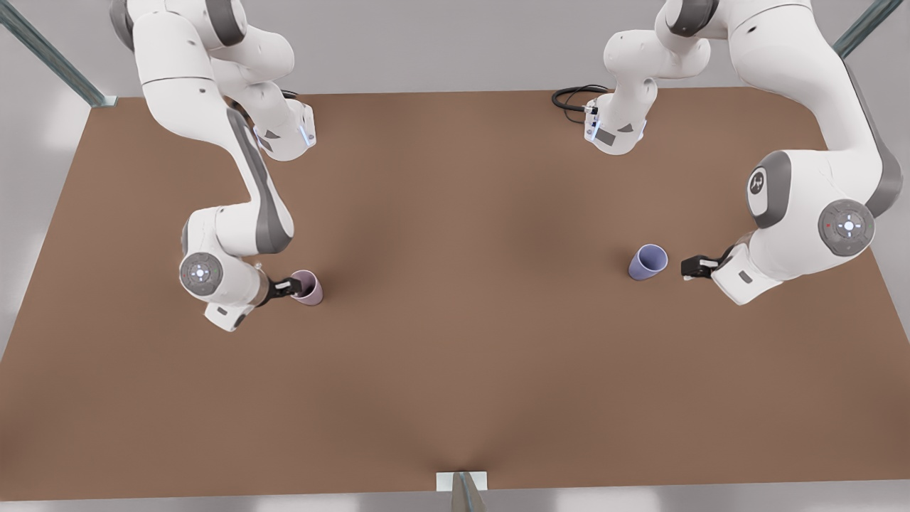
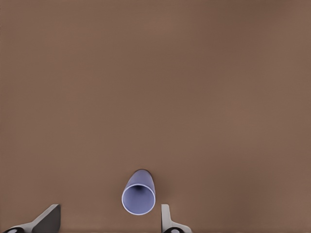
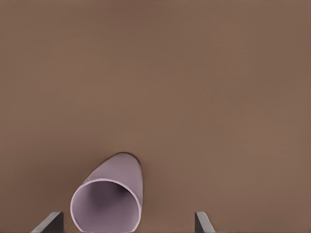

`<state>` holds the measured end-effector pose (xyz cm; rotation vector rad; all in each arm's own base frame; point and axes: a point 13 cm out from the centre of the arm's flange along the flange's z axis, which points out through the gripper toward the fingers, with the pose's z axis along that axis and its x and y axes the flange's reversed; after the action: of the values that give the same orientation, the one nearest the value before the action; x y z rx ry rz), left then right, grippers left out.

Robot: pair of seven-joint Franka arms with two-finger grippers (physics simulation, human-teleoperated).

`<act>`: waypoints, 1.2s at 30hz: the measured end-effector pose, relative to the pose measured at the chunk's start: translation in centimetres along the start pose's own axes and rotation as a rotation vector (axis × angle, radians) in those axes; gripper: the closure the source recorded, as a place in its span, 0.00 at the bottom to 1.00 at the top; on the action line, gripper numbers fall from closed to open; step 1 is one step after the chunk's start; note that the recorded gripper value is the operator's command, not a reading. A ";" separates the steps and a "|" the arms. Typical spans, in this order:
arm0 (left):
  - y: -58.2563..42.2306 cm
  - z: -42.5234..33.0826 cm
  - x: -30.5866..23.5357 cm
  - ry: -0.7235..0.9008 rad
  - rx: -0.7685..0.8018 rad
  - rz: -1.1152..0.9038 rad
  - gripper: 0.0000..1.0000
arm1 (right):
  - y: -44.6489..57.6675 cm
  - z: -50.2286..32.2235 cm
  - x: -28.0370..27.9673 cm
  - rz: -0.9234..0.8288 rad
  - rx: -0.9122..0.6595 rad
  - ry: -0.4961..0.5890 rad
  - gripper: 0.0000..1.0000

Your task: Stack the cups, with the pink cup at the bottom and the purple cup at the top

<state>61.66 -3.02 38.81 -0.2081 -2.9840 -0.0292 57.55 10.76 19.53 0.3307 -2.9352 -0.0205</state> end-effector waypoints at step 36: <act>-0.1 1.3 -0.4 0.016 0.003 0.012 0.00 | 1.8 5.6 0.7 -0.067 -0.001 -0.145 0.79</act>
<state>61.86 -3.17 37.42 -0.2238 -2.9663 -0.0255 55.46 12.34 14.26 0.4448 -3.0653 -0.0573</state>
